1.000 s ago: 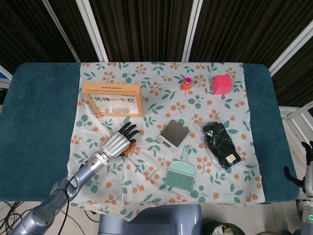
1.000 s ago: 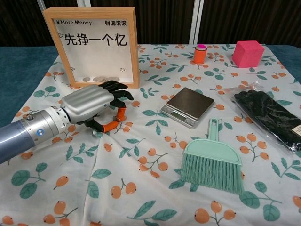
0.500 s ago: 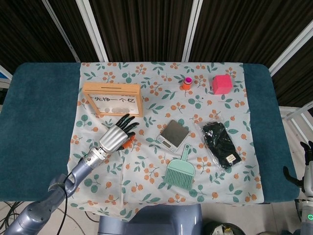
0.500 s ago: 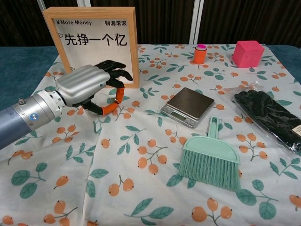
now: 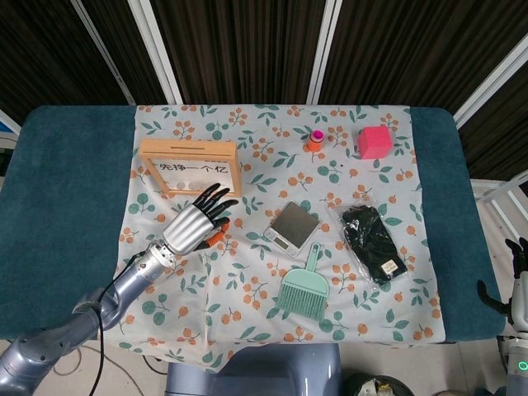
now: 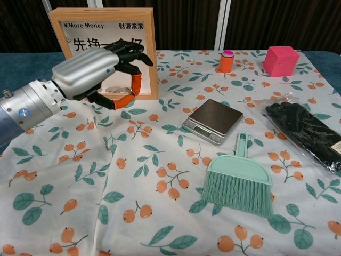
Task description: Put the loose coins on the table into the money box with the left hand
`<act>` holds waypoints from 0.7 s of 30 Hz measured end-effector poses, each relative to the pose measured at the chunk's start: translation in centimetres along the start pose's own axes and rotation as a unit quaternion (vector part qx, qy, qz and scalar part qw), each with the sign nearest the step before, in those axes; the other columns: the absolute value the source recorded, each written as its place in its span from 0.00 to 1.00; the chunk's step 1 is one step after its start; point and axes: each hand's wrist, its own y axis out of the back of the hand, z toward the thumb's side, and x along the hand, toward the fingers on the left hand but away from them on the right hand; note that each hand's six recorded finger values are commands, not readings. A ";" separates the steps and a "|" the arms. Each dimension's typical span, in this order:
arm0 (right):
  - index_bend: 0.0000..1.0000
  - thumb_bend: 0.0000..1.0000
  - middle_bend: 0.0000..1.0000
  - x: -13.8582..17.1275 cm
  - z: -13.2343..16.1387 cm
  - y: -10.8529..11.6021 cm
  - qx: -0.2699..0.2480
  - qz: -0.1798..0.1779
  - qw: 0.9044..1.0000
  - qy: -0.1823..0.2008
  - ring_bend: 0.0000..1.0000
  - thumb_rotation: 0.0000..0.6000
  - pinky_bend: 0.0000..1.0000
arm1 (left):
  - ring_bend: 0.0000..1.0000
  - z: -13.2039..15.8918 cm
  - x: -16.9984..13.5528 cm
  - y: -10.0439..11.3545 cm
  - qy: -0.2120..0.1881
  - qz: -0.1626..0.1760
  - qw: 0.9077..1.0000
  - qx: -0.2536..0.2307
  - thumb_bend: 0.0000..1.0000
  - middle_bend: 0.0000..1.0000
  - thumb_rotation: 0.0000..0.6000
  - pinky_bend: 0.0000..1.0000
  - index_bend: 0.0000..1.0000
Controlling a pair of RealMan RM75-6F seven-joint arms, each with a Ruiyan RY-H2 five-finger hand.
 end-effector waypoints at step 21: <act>0.14 0.40 0.07 0.0 0.0 0.1 0.002 -0.008 1.000 0.001 0.06 1.00 0.00 | 0.00 -0.4 5.6 19.2 0.020 0.038 0.997 0.067 0.47 0.19 1.00 0.00 0.75</act>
